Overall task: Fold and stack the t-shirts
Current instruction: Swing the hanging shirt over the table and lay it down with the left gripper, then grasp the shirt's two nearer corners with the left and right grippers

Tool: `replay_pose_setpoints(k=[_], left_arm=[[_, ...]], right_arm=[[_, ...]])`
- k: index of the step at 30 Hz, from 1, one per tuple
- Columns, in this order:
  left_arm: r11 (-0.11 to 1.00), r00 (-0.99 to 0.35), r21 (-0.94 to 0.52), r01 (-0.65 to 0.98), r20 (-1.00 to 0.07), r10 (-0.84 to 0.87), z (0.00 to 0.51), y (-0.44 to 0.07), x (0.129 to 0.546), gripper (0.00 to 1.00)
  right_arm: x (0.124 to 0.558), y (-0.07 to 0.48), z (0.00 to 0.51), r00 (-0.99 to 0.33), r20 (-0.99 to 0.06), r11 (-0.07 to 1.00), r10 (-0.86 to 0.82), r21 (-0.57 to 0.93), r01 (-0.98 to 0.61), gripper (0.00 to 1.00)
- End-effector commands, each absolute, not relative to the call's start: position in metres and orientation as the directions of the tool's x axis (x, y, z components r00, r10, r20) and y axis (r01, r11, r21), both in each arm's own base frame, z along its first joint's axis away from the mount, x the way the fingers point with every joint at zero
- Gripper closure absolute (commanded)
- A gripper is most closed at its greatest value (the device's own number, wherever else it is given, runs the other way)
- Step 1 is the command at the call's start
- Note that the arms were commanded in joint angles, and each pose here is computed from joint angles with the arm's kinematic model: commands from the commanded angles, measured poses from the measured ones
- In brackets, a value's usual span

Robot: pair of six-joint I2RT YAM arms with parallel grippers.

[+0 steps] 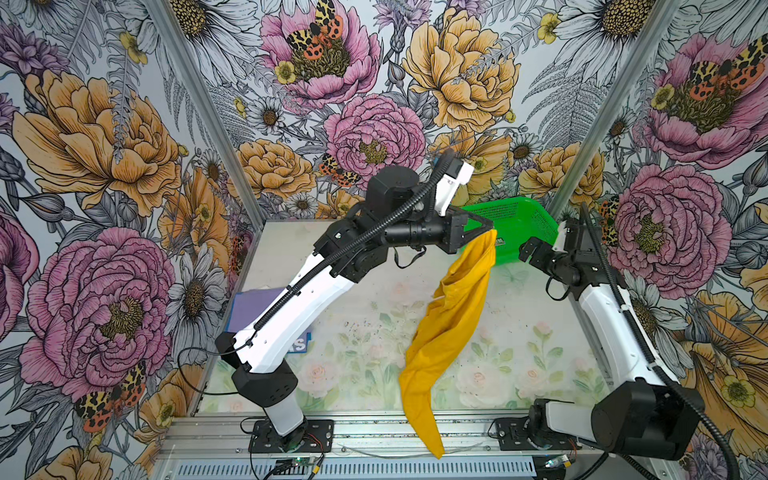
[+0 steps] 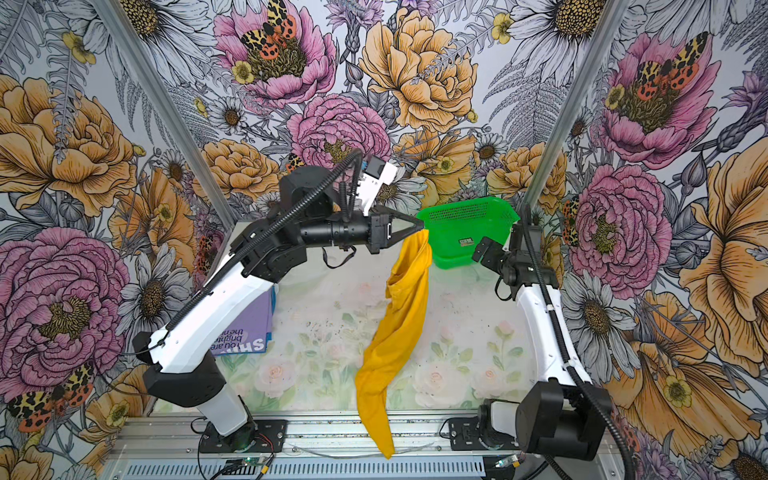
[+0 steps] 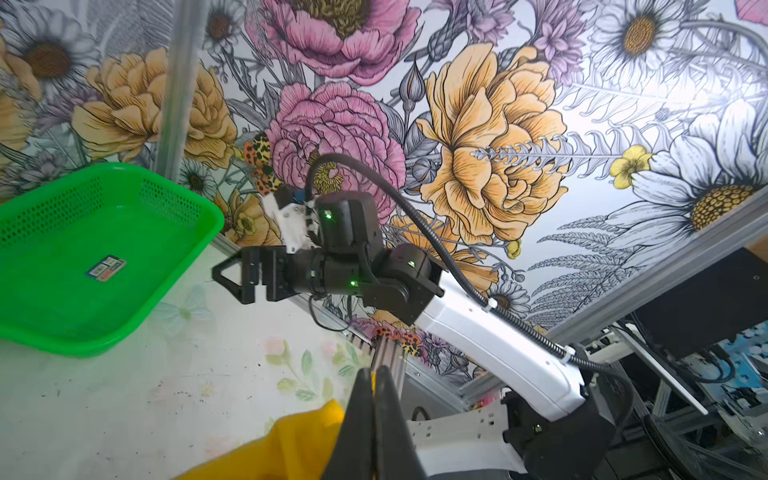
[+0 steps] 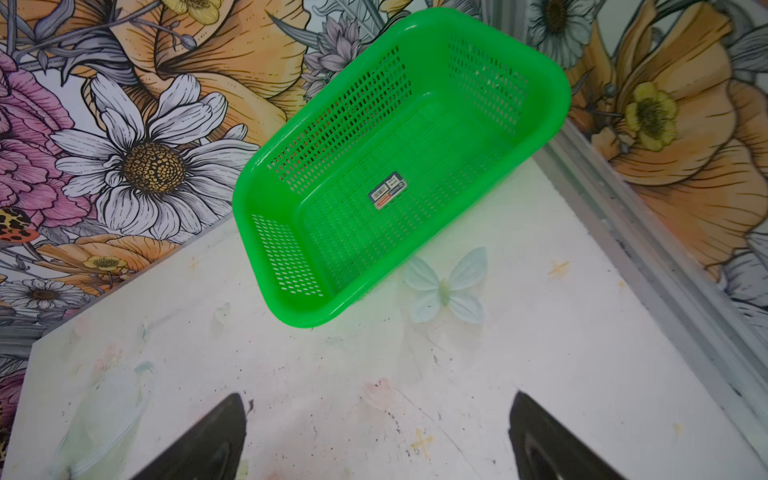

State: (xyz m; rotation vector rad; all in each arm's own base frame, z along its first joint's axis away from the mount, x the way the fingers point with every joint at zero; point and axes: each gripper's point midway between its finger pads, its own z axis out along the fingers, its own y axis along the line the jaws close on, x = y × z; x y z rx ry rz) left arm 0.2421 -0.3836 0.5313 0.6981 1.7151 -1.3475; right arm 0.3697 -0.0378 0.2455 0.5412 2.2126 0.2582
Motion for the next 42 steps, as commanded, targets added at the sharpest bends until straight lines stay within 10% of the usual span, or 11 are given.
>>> replay_pose_setpoints(k=[1,6,8,10,26,42], left_arm=[[0.427,-0.455,-0.531,0.732,-0.847,-0.275,0.551,-0.295,0.29,1.0],[0.701,-0.509,-0.629,0.336,-0.747,-0.427,0.427,-0.152,0.394,0.9],[0.773,-0.58,-0.61,0.174,-0.698,-0.42,0.354,-0.11,0.42,0.26],[0.777,-0.671,-0.622,0.098,-0.618,-0.41,0.304,-0.094,0.424,0.01],[0.817,-0.802,-0.558,0.142,-0.549,-0.235,0.205,-0.149,0.324,0.01],[0.927,-0.866,-0.32,0.194,-0.501,0.009,0.148,-0.208,0.462,0.08]], right_arm=[[0.351,-0.033,0.23,-0.627,-0.648,0.901,0.432,0.334,0.275,0.0],[0.342,-0.012,0.239,-0.639,-0.652,0.908,0.407,0.367,0.204,0.01],[0.334,0.006,0.237,-0.667,-0.653,0.924,0.358,0.349,0.154,0.0],[0.322,0.024,0.228,-0.703,-0.638,0.937,0.314,0.327,0.121,0.0],[0.282,0.044,0.08,-0.869,-0.376,0.947,0.321,0.149,0.286,0.01],[0.325,0.016,0.021,-0.858,-0.294,0.906,0.422,0.091,0.414,0.46]])
